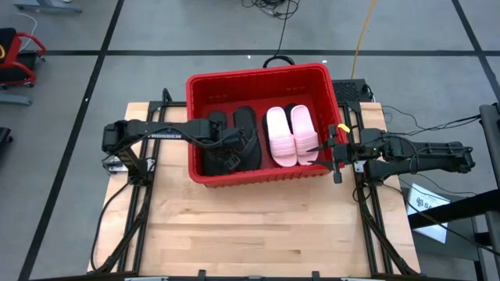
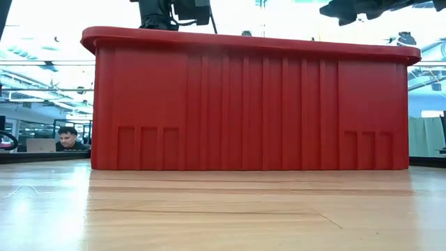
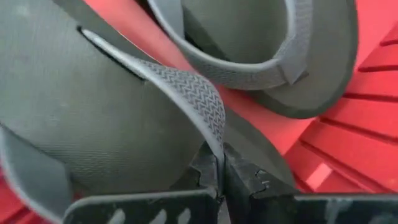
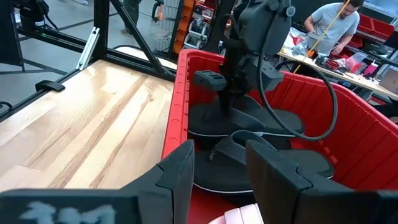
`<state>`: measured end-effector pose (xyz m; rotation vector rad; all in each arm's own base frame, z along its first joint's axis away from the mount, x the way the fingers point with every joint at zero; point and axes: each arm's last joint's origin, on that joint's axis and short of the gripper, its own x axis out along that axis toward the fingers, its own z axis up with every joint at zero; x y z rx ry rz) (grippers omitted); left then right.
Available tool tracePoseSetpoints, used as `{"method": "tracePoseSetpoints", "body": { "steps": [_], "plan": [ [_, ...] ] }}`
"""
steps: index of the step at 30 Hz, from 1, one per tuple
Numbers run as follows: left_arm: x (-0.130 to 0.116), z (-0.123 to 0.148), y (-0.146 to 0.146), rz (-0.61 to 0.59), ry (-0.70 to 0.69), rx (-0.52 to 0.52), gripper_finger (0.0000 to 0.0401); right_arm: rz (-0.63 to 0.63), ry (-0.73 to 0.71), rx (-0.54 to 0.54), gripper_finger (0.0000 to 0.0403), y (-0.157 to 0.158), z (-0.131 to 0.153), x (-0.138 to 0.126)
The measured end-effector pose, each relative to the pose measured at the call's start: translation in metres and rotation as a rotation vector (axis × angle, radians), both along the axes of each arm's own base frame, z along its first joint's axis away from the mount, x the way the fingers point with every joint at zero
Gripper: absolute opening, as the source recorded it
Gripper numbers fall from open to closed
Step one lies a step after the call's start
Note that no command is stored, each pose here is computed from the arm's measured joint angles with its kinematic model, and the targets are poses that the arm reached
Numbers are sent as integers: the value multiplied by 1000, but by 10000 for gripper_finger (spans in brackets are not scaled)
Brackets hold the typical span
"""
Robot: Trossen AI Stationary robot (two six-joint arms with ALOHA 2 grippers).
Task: Pick and place slides into bin
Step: Put the black slipper into the red organizer bin
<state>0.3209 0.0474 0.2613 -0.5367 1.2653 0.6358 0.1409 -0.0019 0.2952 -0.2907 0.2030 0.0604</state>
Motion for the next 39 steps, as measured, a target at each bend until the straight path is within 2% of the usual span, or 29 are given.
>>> {"method": "tracePoseSetpoints", "body": {
  "steps": [15, 20, 32, 39],
  "plan": [
    [-2, -5, 0, 91, -1, -47, 3, 0, 3, 0, 134, 0, 0, 0],
    [-2, -5, 0, 85, 0, -36, 6, 0, 3, 0, 134, 0, 0, 0],
    [-2, -5, 0, 89, 0, -35, 86, 0, 2, 0, 134, 0, 0, 0],
    [-2, -5, -1, 82, -1, -49, 110, 0, 1, 0, 134, 0, 0, 0]
  ]
}}
